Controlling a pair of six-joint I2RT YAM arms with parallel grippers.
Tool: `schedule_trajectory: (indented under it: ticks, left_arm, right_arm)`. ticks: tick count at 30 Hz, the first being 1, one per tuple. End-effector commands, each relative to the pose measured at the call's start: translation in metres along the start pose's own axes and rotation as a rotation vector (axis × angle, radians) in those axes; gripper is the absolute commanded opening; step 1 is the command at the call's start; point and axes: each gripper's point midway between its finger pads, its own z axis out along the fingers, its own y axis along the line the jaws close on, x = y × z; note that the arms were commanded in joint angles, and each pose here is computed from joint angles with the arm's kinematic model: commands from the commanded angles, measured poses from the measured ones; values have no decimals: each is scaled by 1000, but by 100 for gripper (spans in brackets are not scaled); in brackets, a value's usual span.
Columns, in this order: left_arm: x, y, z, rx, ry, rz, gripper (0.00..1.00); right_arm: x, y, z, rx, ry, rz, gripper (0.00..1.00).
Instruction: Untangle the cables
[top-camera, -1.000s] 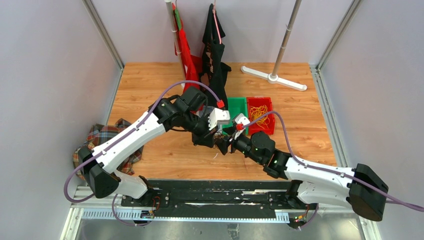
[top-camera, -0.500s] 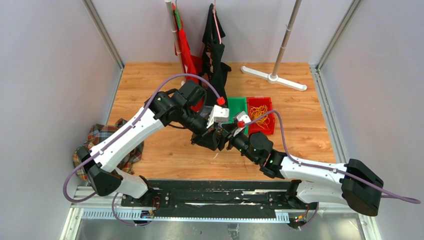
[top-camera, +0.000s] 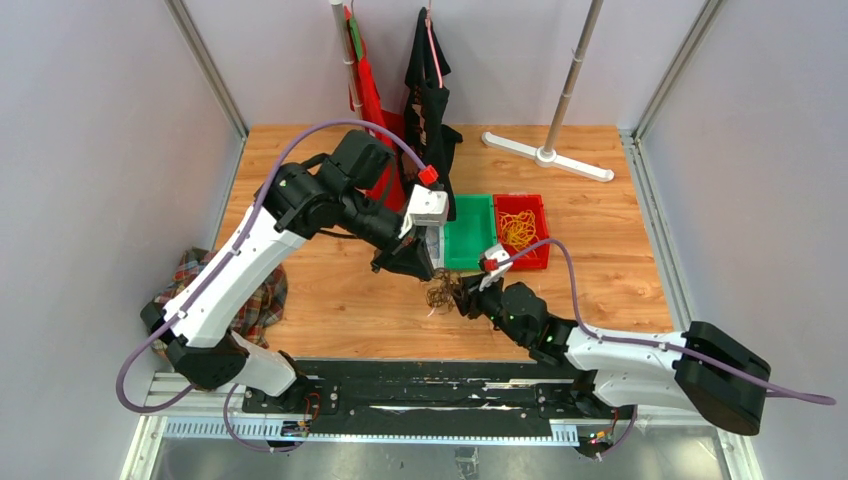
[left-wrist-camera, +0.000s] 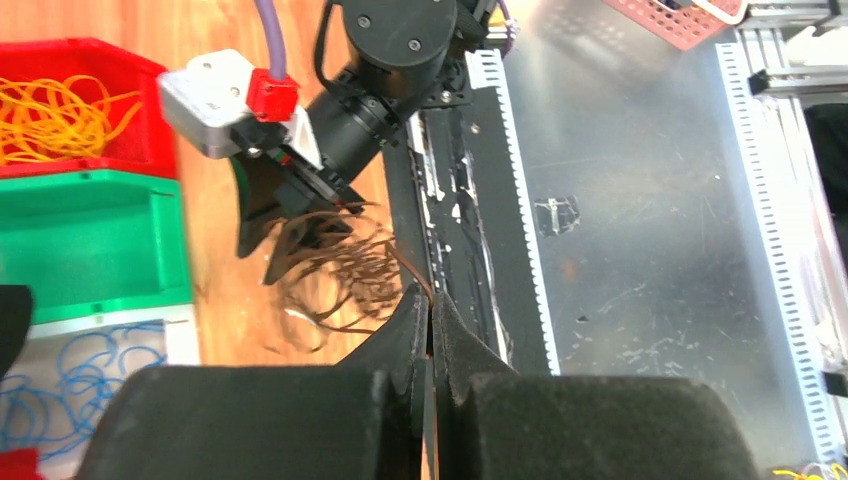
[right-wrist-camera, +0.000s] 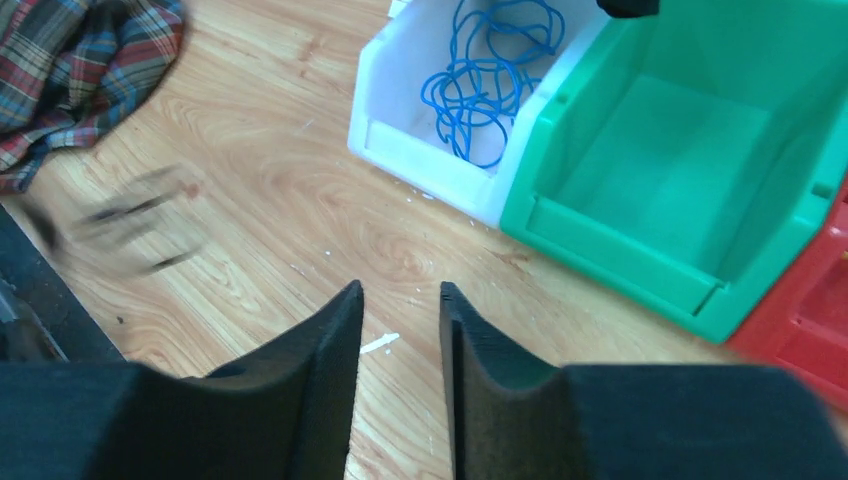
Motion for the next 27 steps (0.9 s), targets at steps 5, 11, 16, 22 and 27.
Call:
schedule_trajectory:
  ticks: [5, 11, 16, 22, 27]
  left_arm:
    - [-10, 17, -27, -186, 30, 84, 0]
    - [26, 35, -18, -229, 138, 15, 0]
    - [41, 38, -9, -208, 175, -35, 1]
    - [48, 44, -3, -219, 183, -89, 1]
    - [55, 51, 3, -258, 180, -178, 1]
  right_arm:
    - [9, -11, -23, 41, 31, 65, 22]
    - [-50, 2, -48, -29, -60, 35, 57]
    - [-99, 20, -59, -116, -148, -10, 68]
    - [-127, 44, -52, -209, -192, -53, 69]
    - [-138, 61, -44, -257, -234, -82, 69]
